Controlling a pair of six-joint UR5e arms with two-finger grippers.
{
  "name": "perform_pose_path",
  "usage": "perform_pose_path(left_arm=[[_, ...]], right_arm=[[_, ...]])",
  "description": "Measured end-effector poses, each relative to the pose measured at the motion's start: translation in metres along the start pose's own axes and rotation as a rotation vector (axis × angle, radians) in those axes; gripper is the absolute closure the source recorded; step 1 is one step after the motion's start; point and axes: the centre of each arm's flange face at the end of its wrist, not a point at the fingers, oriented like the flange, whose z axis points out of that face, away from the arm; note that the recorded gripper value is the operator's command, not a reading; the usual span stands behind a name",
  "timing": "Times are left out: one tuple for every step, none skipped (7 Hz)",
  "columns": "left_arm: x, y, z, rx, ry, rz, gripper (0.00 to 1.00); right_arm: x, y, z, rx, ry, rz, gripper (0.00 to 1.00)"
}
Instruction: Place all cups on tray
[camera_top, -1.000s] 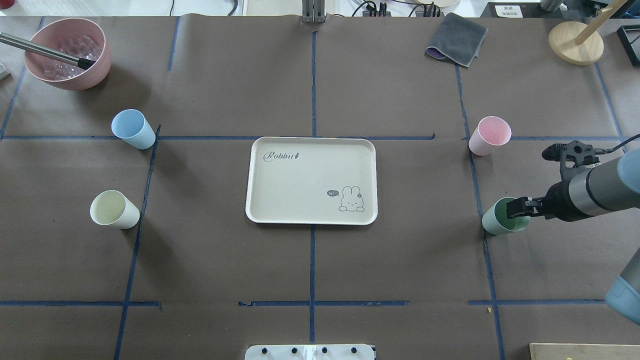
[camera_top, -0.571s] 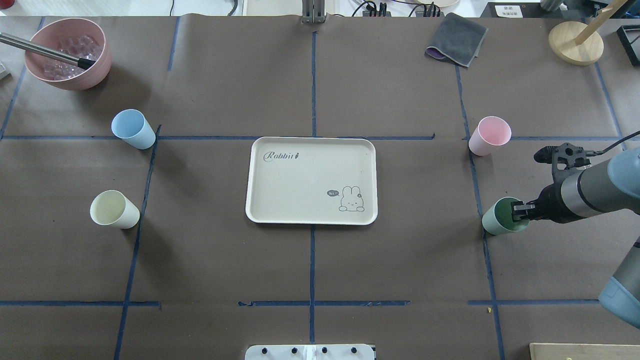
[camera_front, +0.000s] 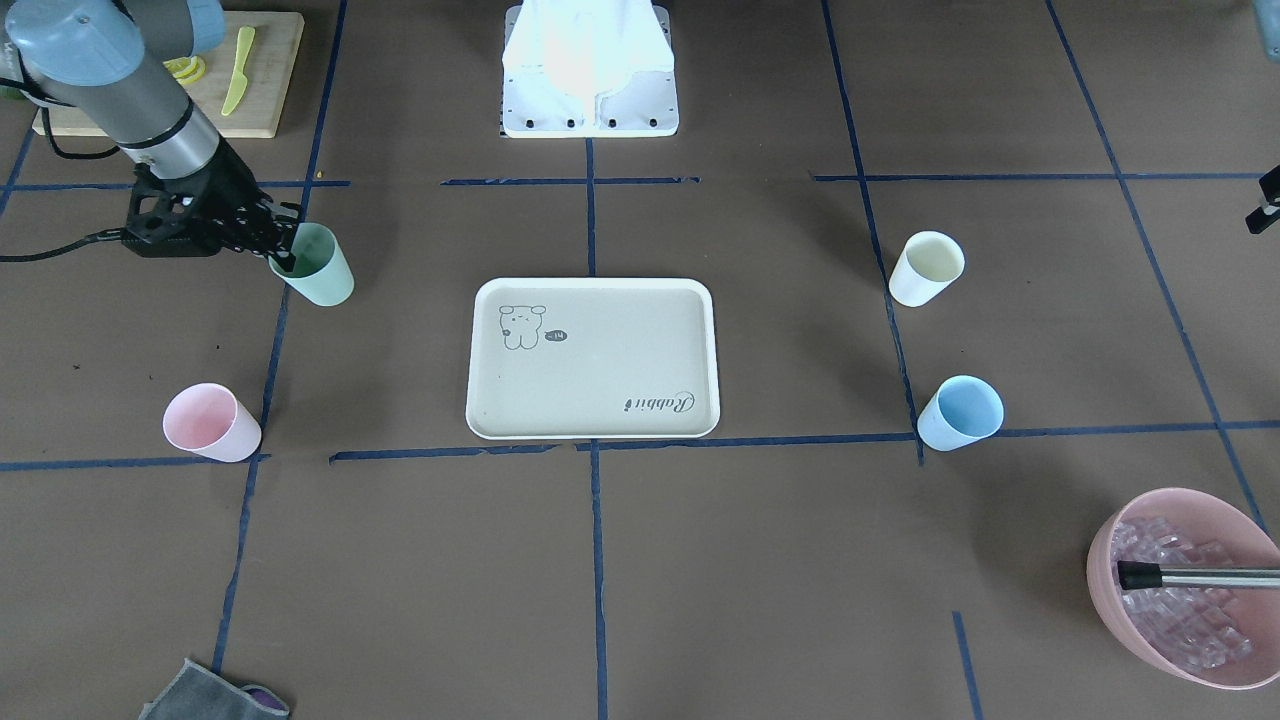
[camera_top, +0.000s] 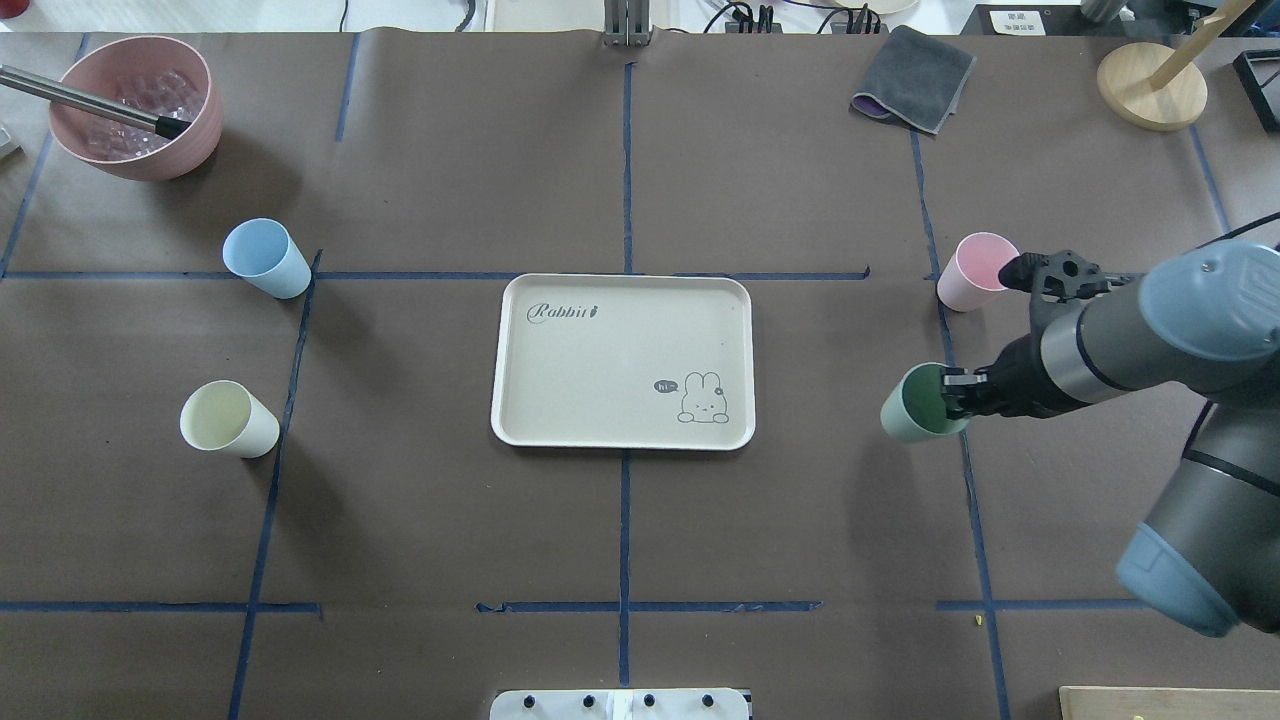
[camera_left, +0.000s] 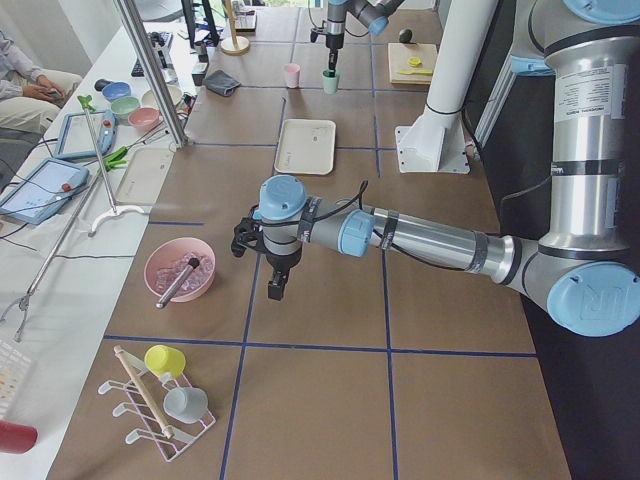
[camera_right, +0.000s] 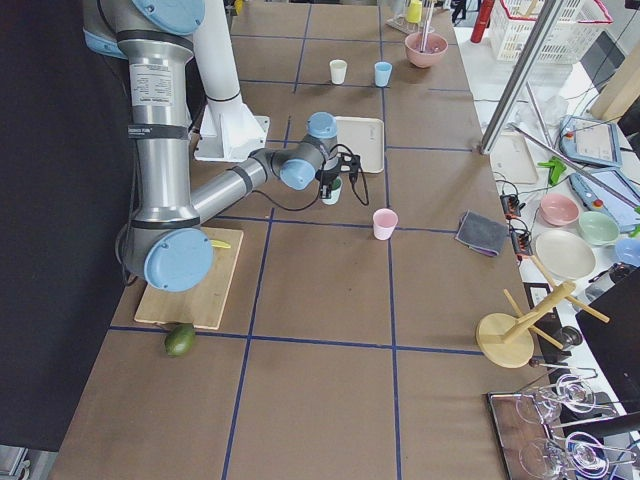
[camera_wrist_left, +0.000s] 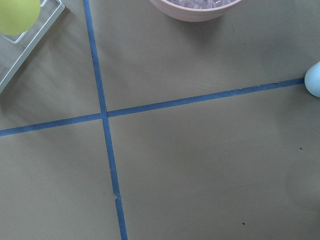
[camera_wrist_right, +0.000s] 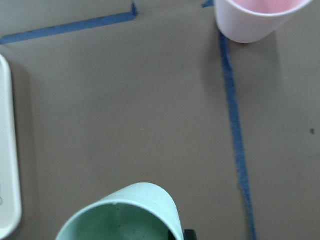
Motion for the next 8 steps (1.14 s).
perform_pose_path(left_arm=[[0.0,0.0,0.0,0.0,0.0,0.0,0.0],[0.001,0.0,-0.001,0.001,0.0,0.0,0.0],[0.001,0.0,-0.001,0.001,0.0,0.0,0.0],[0.001,0.0,-0.001,0.001,0.0,-0.001,0.0],[0.001,0.0,-0.001,0.002,0.0,-0.001,0.0],[0.001,0.0,-0.001,0.002,0.0,-0.001,0.0],[0.001,0.0,-0.001,0.002,0.0,-0.001,0.0],[0.001,0.0,-0.001,0.002,0.0,-0.001,0.0]], right_arm=[[-0.056,-0.008,0.0,-0.008,0.009,0.053,1.0],[-0.11,-0.016,0.002,-0.014,0.018,0.134,1.0],[-0.151,-0.02,0.009,-0.006,0.025,0.229,0.99],[-0.176,-0.016,0.017,0.013,0.03,0.299,0.96],[-0.189,-0.009,0.024,0.021,0.032,0.329,0.88],[-0.195,0.0,0.032,0.022,0.04,0.335,0.85],[-0.196,0.009,0.043,0.026,0.054,0.329,0.72],[-0.197,0.018,0.052,0.029,0.068,0.32,0.18]])
